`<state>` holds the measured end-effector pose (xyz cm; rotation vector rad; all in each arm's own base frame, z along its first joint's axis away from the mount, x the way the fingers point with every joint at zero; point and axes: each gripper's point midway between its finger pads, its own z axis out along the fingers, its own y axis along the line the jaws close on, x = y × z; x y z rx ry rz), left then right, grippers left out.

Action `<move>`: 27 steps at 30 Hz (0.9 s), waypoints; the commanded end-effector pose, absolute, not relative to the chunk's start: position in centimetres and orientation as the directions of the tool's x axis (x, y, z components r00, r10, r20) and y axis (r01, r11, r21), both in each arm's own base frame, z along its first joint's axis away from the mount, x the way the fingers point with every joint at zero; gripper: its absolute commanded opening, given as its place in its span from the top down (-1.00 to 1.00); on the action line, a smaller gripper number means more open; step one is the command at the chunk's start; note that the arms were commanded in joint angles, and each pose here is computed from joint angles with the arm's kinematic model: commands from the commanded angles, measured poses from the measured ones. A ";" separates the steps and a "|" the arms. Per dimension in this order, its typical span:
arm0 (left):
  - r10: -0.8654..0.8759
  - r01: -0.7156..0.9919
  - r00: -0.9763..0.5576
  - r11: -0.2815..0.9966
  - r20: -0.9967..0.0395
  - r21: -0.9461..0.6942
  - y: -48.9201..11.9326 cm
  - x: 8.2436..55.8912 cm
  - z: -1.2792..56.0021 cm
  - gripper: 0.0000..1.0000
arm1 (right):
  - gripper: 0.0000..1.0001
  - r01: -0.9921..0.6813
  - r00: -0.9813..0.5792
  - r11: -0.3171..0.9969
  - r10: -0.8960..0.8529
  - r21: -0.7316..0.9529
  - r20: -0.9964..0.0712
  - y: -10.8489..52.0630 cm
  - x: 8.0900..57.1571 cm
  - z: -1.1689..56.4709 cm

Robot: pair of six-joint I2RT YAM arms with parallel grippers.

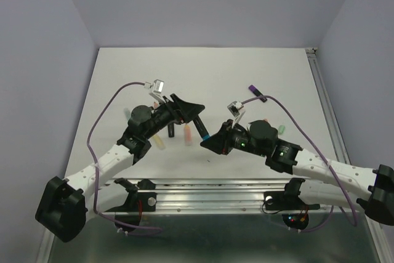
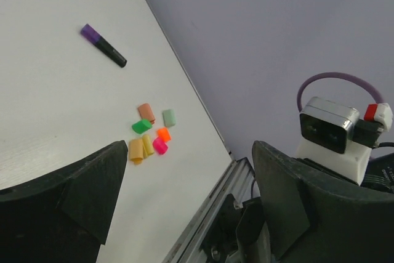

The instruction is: Open the pen caps

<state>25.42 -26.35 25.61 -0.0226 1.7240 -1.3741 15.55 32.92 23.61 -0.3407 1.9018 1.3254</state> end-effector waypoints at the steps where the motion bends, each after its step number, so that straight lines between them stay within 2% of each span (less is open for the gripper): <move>1: -0.491 0.646 -0.588 0.194 -0.643 -0.738 -27.6 21.7 29.4 -0.84 | 0.99 -0.637 -0.618 0.295 0.358 0.712 -0.701 33.7 16.3 29.7; 9: -0.479 0.660 -0.608 0.139 -0.633 -0.738 -28.0 20.0 29.5 -0.79 | 0.99 -0.603 -0.615 0.305 0.410 0.737 -0.673 33.5 17.2 30.1; 12: -0.481 0.675 -0.614 0.088 -0.625 -0.732 -28.1 19.1 30.1 -0.45 | 0.99 -0.600 -0.620 0.297 0.414 0.743 -0.666 33.9 17.3 30.1; 20: -0.457 0.681 -0.653 -0.006 -0.604 -0.732 -28.7 17.6 30.6 -0.17 | 0.99 -0.596 -0.622 0.277 0.433 0.753 -0.652 34.3 17.6 30.2; 21: -0.453 0.678 -0.657 -0.006 -0.602 -0.735 -28.7 17.6 30.4 -0.05 | 0.99 -0.594 -0.615 0.280 0.447 0.754 -0.650 34.0 17.8 30.5; 24: -0.454 0.677 -0.658 -0.007 -0.601 -0.736 -28.7 17.5 30.3 0.11 | 0.99 -0.600 -0.607 0.280 0.452 0.750 -0.654 33.8 17.8 30.7; 26: -0.458 0.676 -0.657 -0.007 -0.599 -0.737 -28.7 17.5 30.4 0.44 | 0.99 -0.604 -0.606 0.281 0.447 0.746 -0.658 33.7 17.8 30.6; 27: -0.460 0.671 -0.661 -0.008 -0.593 -0.742 -28.7 17.5 30.4 0.70 | 0.99 -0.607 -0.608 0.279 0.440 0.744 -0.661 33.8 17.6 30.6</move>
